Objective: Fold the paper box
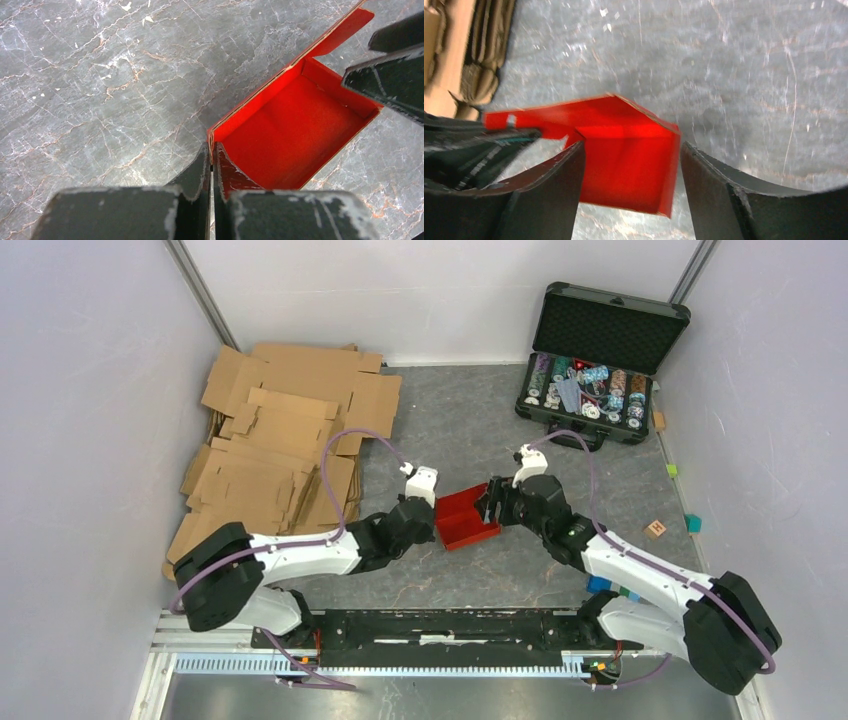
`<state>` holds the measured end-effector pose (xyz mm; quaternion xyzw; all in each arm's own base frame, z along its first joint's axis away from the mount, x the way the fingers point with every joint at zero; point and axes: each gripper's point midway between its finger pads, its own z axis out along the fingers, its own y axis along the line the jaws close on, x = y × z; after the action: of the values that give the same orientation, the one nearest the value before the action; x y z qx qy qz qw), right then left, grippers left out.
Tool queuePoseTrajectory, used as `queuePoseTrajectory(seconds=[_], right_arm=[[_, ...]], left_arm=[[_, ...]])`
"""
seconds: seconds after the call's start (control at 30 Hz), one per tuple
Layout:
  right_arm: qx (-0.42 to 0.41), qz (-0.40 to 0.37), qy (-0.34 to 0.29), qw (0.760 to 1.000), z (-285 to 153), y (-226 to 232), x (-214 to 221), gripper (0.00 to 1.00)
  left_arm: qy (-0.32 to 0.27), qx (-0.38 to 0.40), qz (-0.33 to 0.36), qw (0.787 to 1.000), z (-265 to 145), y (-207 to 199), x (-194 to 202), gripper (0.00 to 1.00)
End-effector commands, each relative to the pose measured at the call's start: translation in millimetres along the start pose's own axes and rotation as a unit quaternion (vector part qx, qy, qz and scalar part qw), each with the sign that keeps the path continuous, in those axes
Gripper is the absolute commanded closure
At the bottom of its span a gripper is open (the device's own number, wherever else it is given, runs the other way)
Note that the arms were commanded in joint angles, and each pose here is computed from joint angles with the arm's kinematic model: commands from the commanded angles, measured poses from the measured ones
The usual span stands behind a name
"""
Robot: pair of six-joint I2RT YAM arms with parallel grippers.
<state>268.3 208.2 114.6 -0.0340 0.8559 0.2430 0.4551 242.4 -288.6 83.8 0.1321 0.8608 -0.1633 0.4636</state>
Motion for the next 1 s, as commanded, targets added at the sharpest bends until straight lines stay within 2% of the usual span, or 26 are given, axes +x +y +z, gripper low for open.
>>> queuePoseTrajectory(seconds=[0.0,0.1,0.2,0.27,0.4,0.57,0.7,0.8,0.97], right_arm=[[-0.011,0.008,0.013,1.000,-8,-6,21,0.28],[-0.019,-0.017,0.011,1.000,-9,-6,21,0.25],[-0.055,-0.104,0.005,0.993,-10,6,8,0.15],[-0.046,-0.145,-0.011,0.988,-12,1,-1,0.12],[-0.024,-0.207,-0.037,0.977,-15,-10,-14,0.20],[-0.030,-0.213,-0.033,0.976,-13,-8,-13,0.38],[-0.025,-0.213,-0.041,0.976,-7,-8,-18,0.40],[-0.030,-0.214,-0.039,0.976,-1,-5,-17,0.45],[-0.029,-0.213,-0.045,0.976,6,-6,-16,0.45]], left_arm=[[-0.049,0.016,0.011,0.999,-8,-4,-9,0.98],[-0.056,0.022,0.026,0.998,-11,-11,-6,0.98],[-0.051,0.002,0.042,0.998,-10,-10,-10,0.98],[-0.045,-0.008,0.052,0.998,-9,-9,-13,0.98],[-0.046,-0.012,0.061,0.997,-9,-10,-18,0.98],[-0.047,-0.016,0.064,0.997,-9,-10,-22,0.98],[-0.048,-0.017,0.069,0.996,-7,-12,-24,0.98],[-0.044,-0.024,0.074,0.996,-6,-11,-25,0.98],[-0.035,-0.025,0.084,0.996,-2,-13,-24,0.98]])
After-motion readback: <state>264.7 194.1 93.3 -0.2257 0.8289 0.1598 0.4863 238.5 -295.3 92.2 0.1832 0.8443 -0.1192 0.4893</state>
